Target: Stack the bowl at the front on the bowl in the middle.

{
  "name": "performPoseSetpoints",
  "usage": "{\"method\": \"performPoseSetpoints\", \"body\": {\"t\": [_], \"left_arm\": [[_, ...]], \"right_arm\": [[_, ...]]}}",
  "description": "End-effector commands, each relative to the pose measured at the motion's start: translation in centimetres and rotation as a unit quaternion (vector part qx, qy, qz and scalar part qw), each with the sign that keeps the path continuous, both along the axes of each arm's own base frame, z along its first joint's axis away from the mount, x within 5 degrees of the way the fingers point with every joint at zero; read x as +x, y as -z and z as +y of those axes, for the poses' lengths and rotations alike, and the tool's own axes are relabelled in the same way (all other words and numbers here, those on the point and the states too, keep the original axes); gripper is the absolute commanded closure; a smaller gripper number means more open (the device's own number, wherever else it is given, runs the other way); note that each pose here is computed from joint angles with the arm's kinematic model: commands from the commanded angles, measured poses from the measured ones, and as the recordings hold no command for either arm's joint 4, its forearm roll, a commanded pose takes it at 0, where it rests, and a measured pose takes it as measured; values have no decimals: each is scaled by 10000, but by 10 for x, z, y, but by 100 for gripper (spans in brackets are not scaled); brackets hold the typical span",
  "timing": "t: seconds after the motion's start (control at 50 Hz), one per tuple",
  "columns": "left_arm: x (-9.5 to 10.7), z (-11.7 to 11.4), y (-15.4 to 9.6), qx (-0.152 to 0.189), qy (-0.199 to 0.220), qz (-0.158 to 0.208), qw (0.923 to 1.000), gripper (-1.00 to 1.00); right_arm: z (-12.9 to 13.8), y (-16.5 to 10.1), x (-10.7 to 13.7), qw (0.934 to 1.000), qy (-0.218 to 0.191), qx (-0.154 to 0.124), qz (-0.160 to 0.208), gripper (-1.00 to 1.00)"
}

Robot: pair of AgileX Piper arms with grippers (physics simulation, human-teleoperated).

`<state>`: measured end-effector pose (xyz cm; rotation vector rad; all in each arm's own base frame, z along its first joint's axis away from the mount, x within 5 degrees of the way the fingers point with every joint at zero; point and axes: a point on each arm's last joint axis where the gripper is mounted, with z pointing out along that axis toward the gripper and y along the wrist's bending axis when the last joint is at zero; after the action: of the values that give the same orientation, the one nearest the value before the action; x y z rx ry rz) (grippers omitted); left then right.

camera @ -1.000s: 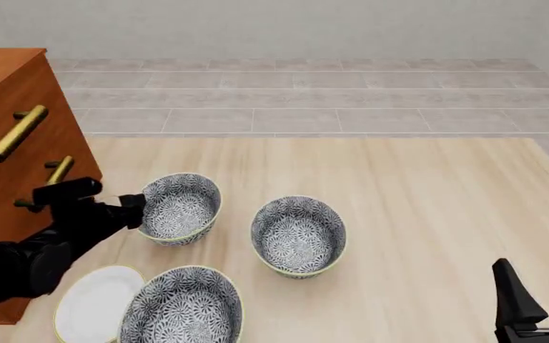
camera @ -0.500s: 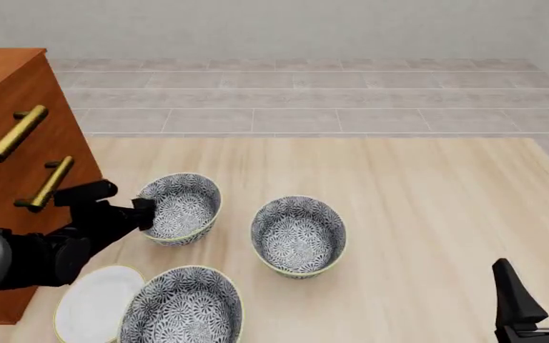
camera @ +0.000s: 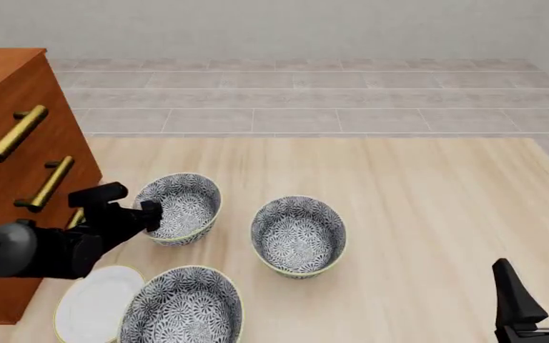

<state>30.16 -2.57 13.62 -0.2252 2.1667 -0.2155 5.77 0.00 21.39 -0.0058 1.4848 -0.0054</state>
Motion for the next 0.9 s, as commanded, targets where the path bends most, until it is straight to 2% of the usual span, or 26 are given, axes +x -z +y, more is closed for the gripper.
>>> {"method": "performPoseSetpoints", "body": {"t": [0.02, 0.34, 0.36, 0.68, 0.9], "left_arm": [[7, 1, 9, 11, -17, 75, 10000, -100], [13, -3, 19, -69, -36, 184, 9998, -100], [12, 2, 17, -28, -82, 158, 9998, 100], [5, 2, -5, -99, -111, -31, 9999, 100], [0, -3, -36, -225, -74, -254, 9994, 100]], "right_arm": [[0, 0, 0, 10000, 0, -1, 0, -100], [0, 0, 0, 10000, 0, 1, 0, -100], [0, 0, 0, 10000, -1, 1, 0, -100], [0, 0, 0, 10000, -1, 1, 0, -100], [0, 0, 0, 10000, 0, -1, 0, -100]]}}
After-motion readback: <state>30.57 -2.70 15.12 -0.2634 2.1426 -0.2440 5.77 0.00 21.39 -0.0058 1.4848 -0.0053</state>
